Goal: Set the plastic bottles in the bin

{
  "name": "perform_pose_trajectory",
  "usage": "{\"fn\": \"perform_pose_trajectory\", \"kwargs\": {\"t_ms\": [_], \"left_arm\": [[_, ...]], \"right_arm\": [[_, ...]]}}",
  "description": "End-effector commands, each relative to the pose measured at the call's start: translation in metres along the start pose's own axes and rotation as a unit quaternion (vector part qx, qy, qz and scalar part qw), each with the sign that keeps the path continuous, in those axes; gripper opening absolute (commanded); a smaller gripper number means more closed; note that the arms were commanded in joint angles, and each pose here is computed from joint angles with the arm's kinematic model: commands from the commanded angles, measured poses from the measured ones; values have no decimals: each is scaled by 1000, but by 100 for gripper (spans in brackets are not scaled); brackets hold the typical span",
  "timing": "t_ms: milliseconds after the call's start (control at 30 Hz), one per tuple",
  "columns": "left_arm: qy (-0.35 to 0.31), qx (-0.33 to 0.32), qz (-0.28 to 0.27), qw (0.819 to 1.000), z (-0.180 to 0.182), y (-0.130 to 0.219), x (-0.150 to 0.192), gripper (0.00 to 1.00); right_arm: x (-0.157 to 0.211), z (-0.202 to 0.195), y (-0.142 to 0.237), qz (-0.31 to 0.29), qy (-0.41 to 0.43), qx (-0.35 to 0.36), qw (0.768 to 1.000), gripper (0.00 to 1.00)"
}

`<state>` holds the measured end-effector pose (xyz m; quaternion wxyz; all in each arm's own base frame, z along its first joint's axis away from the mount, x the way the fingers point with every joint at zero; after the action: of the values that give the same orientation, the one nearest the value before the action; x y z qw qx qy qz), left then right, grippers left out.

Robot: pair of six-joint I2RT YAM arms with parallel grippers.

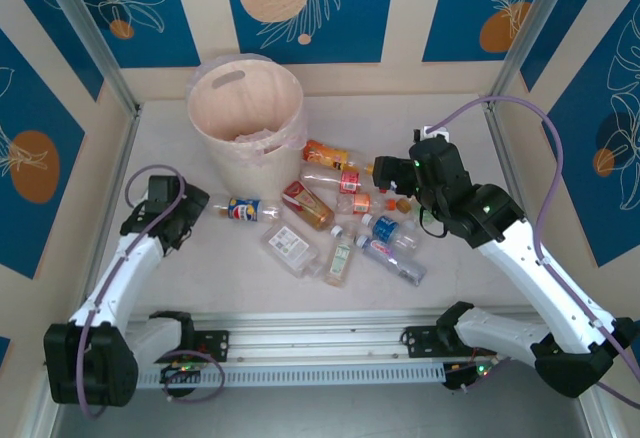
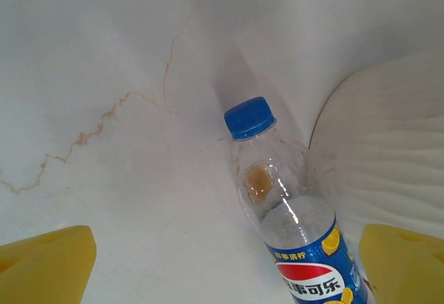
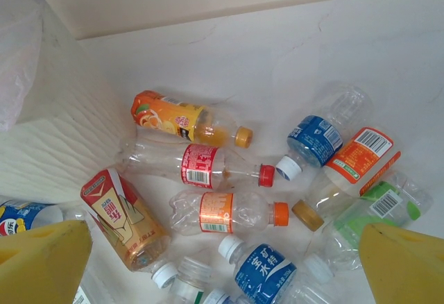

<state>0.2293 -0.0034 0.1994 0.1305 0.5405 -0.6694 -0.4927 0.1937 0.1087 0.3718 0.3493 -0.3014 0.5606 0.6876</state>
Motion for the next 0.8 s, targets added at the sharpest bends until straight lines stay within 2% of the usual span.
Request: {"fn": "perform_pose_trajectory", "kwargs": {"t_ms": [0,267,767], "left_arm": [[23,14,16,1000,-2,-11,0,97],[22,7,36,999,-4,-32,3,97],[28,57,108,992,-30,-71,9,95]], "right_arm": [[-6,2,6,-13,-4,-9,1000,99],[-5,0,6,-14,-7,-4,1000,99],[2,0,-1,-5,-13,-2,1000,99]]}}
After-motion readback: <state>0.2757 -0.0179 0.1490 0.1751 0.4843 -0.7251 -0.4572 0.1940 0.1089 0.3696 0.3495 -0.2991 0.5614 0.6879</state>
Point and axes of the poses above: each hand's point on the last joint's axis, 136 mm out from that joint toward the fingers, its own y axis back along the fingers, its own z axis along the line the jaws close on, x = y × z, the point moved 10 cm from there along y, back along the fingers
